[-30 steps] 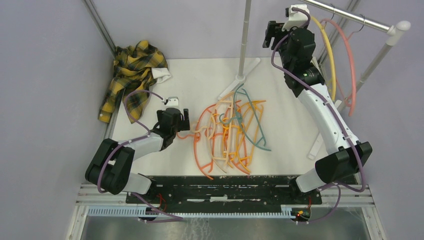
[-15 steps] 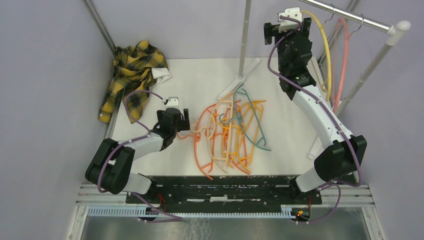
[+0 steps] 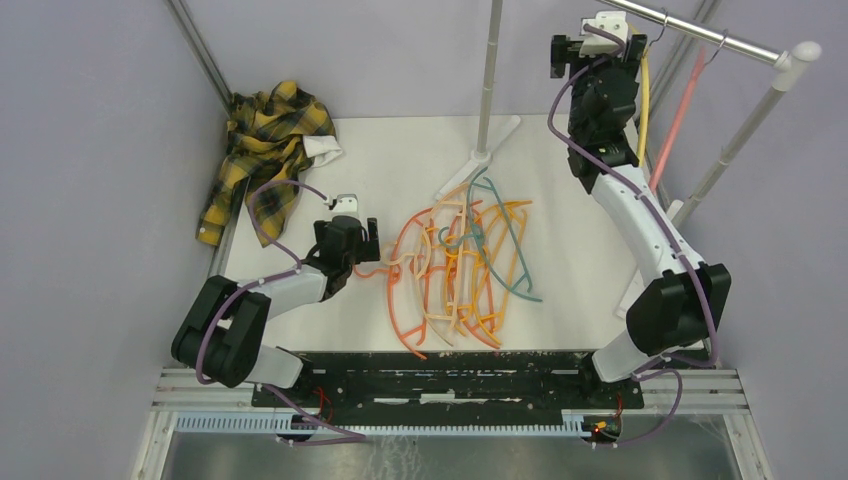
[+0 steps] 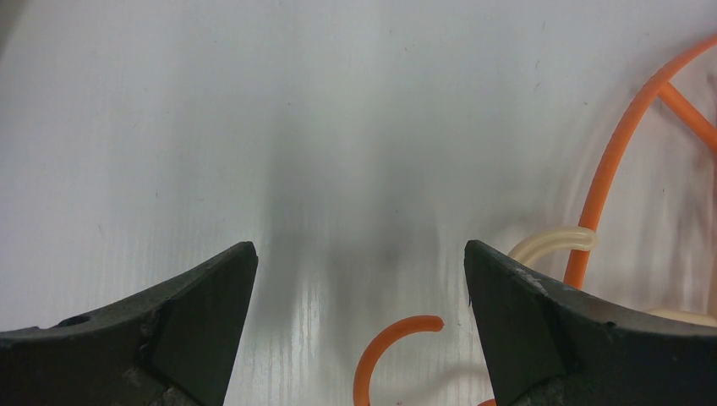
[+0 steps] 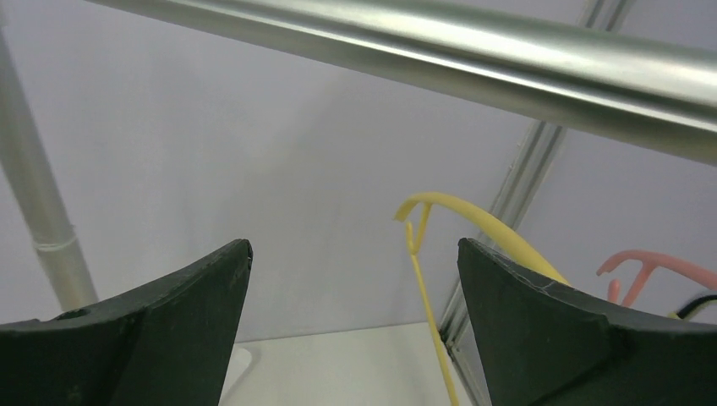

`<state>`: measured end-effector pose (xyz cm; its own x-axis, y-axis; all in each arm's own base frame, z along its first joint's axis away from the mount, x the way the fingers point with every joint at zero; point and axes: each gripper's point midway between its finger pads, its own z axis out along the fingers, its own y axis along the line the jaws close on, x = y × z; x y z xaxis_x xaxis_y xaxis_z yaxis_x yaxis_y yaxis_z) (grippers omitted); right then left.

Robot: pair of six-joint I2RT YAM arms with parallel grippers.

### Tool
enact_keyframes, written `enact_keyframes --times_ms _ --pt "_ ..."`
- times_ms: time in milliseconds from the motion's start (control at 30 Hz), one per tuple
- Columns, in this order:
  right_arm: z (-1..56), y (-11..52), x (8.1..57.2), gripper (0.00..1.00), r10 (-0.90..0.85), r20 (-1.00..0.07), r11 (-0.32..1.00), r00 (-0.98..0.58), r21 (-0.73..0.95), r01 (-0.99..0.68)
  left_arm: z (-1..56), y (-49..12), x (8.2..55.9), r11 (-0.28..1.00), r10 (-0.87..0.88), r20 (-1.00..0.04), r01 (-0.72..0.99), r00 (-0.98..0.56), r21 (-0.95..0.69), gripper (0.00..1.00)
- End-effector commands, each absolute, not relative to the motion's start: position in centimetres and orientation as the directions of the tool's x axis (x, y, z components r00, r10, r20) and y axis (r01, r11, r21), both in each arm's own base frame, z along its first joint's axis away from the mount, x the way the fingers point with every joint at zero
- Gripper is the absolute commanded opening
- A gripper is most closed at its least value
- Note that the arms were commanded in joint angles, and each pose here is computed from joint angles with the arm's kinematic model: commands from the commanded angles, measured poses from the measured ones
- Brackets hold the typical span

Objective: Organize the hangers

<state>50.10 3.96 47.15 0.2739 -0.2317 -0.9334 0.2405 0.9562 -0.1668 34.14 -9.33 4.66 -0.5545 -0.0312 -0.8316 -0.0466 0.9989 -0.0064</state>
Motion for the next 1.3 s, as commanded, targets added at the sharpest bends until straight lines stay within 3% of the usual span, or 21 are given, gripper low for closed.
enact_keyframes --times_ms 0,500,867,1267 --pt "50.0 0.8 49.0 1.0 -0.181 -0.915 0.938 0.359 -0.052 0.341 6.5 -10.4 35.8 0.994 -0.106 -0.864 -0.064 -0.493 -0.086 0.99" --pt "49.1 -8.8 43.1 1.0 -0.133 -0.916 0.783 0.378 0.137 0.607 6.5 -10.5 35.8 0.995 -0.101 -0.863 -0.057 -0.495 -0.084 0.99" --pt "47.8 -15.6 38.7 1.0 -0.045 -0.915 0.667 0.402 0.272 0.694 6.7 -10.4 35.8 0.995 -0.104 -0.865 -0.056 -0.492 -0.087 0.99" --pt "47.0 -13.3 38.7 1.0 -0.007 -0.939 0.795 0.343 0.203 0.571 7.0 -10.3 35.6 0.994 -0.109 -0.868 -0.059 -0.484 -0.092 0.99"
